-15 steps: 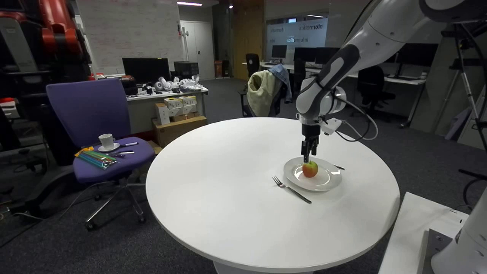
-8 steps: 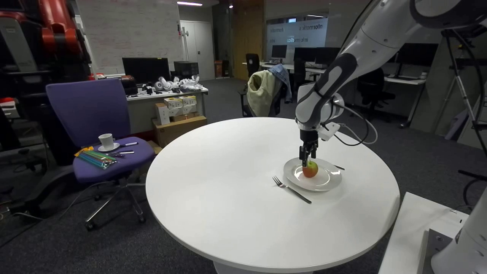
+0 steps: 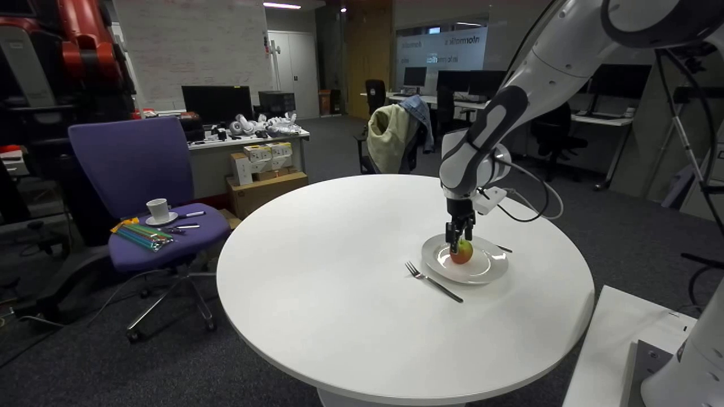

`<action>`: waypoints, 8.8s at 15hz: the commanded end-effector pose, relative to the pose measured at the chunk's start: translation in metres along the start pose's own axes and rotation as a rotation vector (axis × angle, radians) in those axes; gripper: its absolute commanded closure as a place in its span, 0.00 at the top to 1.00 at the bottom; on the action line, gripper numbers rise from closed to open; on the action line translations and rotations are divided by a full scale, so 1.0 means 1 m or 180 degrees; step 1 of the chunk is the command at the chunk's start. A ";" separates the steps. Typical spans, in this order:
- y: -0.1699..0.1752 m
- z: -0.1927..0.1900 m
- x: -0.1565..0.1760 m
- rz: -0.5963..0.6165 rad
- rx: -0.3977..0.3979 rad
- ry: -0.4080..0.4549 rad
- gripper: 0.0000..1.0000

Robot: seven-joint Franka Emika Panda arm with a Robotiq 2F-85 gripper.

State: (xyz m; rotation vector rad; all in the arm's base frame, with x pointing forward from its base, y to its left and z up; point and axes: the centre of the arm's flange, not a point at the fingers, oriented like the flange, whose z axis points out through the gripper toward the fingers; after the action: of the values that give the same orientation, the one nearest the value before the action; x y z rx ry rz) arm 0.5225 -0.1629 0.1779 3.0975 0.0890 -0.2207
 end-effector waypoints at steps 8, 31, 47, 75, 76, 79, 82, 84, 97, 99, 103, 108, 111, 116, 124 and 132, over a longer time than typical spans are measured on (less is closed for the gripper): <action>0.000 0.010 -0.004 0.0064 -0.0041 -0.0022 1.00; -0.052 -0.090 0.089 -0.0313 0.0168 0.0546 0.48; -0.112 -0.065 0.157 -0.0471 0.0455 0.0148 0.48; -0.106 -0.014 0.173 -0.0604 0.0068 0.0008 0.48; -0.106 -0.011 0.173 -0.0608 0.0055 -0.0002 0.48; -0.105 -0.009 0.177 -0.0626 0.0023 0.0009 0.48; -0.105 -0.011 0.179 -0.0640 -0.0013 0.0030 0.48; -0.104 -0.011 0.180 -0.0645 -0.0030 0.0042 0.48; -0.098 -0.012 0.187 -0.0599 0.0013 0.0403 0.93; -0.097 -0.010 0.186 -0.0591 0.0026 0.0394 0.99; -0.093 -0.010 0.180 -0.0560 0.0064 0.0376 1.00; -0.095 -0.049 0.158 -0.0598 0.0032 0.0429 1.00; -0.108 -0.081 0.135 -0.0657 0.0220 0.0465 1.00; -0.142 -0.100 0.074 -0.0572 0.0239 0.0346 1.00; -0.160 -0.089 -0.022 -0.0431 0.0119 0.0028 1.00; -0.151 -0.116 -0.061 -0.0287 -0.0031 0.0199 1.00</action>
State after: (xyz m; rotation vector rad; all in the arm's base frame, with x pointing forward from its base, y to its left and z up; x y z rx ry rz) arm 0.4935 -0.0065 0.2778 3.1257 0.2650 -0.1934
